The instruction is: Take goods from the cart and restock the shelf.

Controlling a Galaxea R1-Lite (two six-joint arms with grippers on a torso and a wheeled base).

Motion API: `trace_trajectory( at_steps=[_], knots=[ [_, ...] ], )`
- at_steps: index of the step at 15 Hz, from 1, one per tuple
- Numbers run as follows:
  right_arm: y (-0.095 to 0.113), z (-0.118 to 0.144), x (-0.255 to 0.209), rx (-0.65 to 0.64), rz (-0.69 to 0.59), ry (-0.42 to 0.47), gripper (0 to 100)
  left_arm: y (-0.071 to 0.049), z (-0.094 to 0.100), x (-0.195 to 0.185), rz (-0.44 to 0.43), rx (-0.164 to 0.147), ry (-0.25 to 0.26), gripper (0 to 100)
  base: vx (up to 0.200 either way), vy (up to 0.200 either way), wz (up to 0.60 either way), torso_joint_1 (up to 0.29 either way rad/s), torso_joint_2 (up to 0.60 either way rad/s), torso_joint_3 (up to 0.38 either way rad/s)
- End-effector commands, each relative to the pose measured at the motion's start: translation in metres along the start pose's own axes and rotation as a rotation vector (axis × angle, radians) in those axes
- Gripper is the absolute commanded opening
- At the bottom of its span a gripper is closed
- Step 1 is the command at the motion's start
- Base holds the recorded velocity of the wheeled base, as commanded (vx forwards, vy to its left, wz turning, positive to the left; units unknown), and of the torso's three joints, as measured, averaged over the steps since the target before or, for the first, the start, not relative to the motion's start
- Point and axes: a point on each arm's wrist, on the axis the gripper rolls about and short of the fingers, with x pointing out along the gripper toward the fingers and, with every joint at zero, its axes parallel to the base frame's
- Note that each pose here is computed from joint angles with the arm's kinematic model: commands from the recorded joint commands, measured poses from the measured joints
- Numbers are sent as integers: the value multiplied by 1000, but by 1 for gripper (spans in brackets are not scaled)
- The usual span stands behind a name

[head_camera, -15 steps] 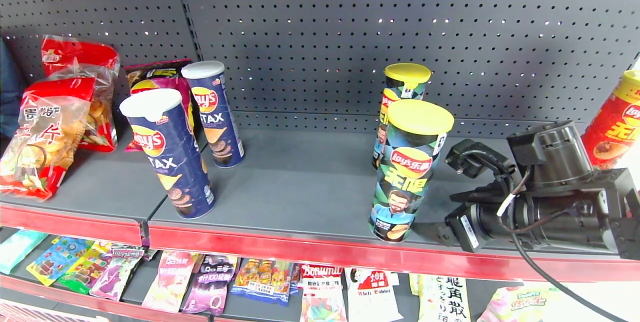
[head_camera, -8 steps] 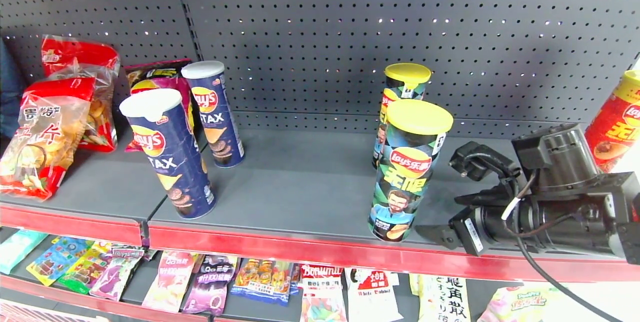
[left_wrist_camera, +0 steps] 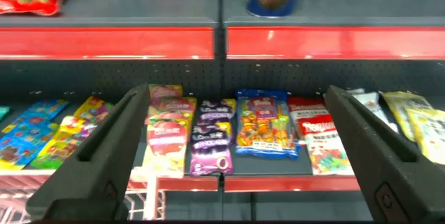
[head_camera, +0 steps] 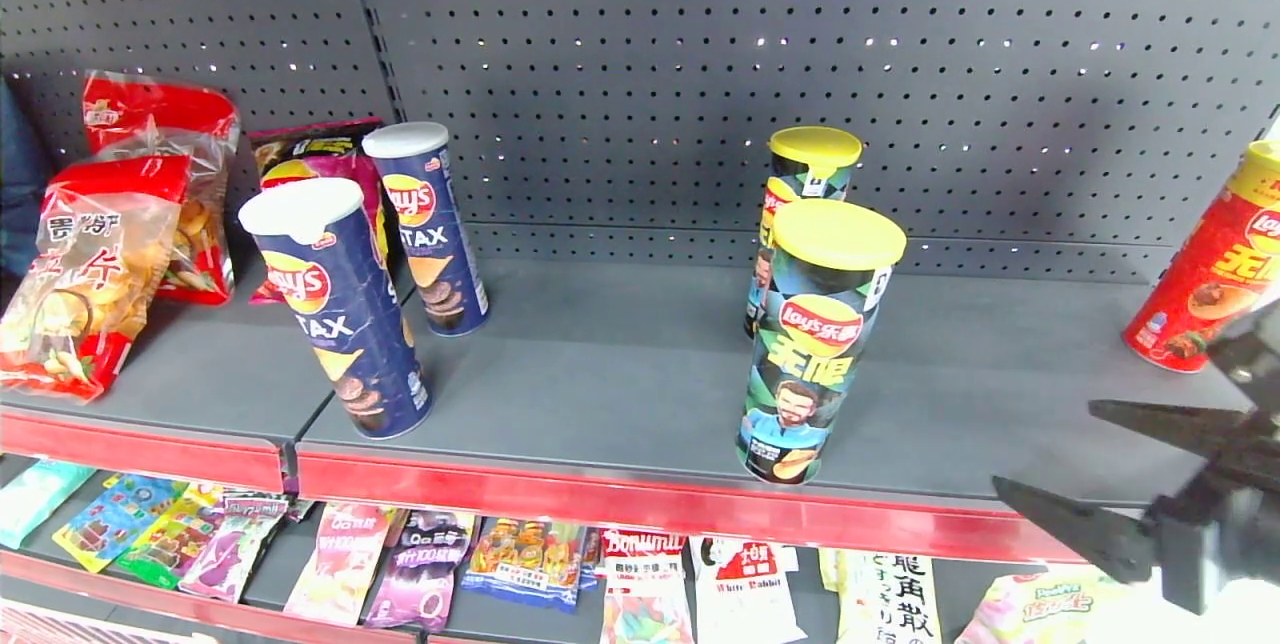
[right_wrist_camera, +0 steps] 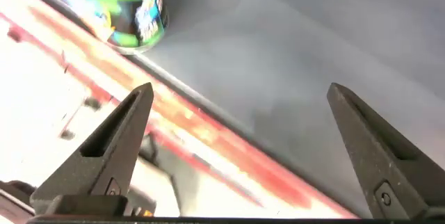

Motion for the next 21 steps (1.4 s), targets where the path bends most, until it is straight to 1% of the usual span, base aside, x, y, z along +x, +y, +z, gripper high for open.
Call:
trace_trajectory(
  at_steps=[1, 3, 4, 6, 7, 8, 9, 10, 11, 13, 14, 15, 16, 17, 18, 19, 20, 21],
  knots=[
    [-8, -51, -72, 61, -277, -192, 100, 0, 0, 1, -15, 1, 7, 100, 0, 0, 0, 0, 0, 0],
    [-12, -63, -88, 146, -540, -163, 100, 0, 0, 0, -34, -2, 6, 100, 0, 0, 0, 0, 0, 0],
    [-11, -70, -94, 179, -646, -131, 100, 0, 0, 0, -46, -12, 3, 100, 0, 0, 0, 0, 0, 0],
    [-8, -76, -103, 245, -842, -51, 100, 1, 0, -1, -61, -26, -6, 100, 0, 0, 0, 0, 0, 0],
    [2, -91, -106, 274, -901, -13, 100, 1, -1, -1, -65, -28, -15, 100, 0, 0, 0, 0, 0, 0],
    [7, -101, -106, 265, -846, -34, 100, 1, -1, -1, -65, -29, -16, 100, 0, 0, 0, 0, 0, 0],
    [17, -112, -107, 201, -686, -114, 100, 1, -1, -3, -63, -33, -31, 100, 0, 0, 0, 0, 0, 0],
    [24, -127, -106, 147, -522, -189, 100, 1, -2, -3, -65, -49, -37, 100, 0, 0, 0, 0, 0, 0],
    [27, -141, -100, 122, -470, -206, 100, 1, -2, -4, -69, -52, -38, 100, 0, 0, 0, 0, 0, 0],
    [25, -148, -89, 154, -475, -250, 100, 1, -2, -4, -69, -51, -41, 100, 0, 0, 0, 0, 0, 0],
    [24, -156, -79, 206, -451, -307, 100, 1, -2, -4, -65, -48, -42, 100, 0, 0, 0, 0, 0, 0],
    [25, -161, -77, 279, -432, -262, 100, 2, -1, -4, -52, -46, -43, 100, 0, 0, 0, 0, 0, 0],
    [25, -160, -78, 288, -435, -282, 100, 2, -1, -4, -21, -32, -43, 100, 0, 0, 0, 0, 0, 0],
    [25, -160, -78, 286, -437, -285, 100, 3, 0, -4, 31, -4, -42, 100, 0, 0, 0, 0, 0, 0],
    [25, -160, -78, 283, -438, -284, 100, 4, 0, -3, 77, 10, -28, 100, 0, 0, 0, 0, 0, 0],
    [25, -160, -78, 281, -438, -284, 100, 5, 0, -3, 111, 12, -16, 100, 0, 0, 0, 0, 0, 0],
    [25, -160, -78, 283, -438, -284, 100, 5, 0, -3, 120, 12, -16, 100, 0, 0, 0, 0, 0, 0],
    [25, -160, -78, 285, -439, -284, 100, 7, 1, -4, 197, 13, -17, 100, 0, 0, 0, 0, 0, 0]
  ],
)
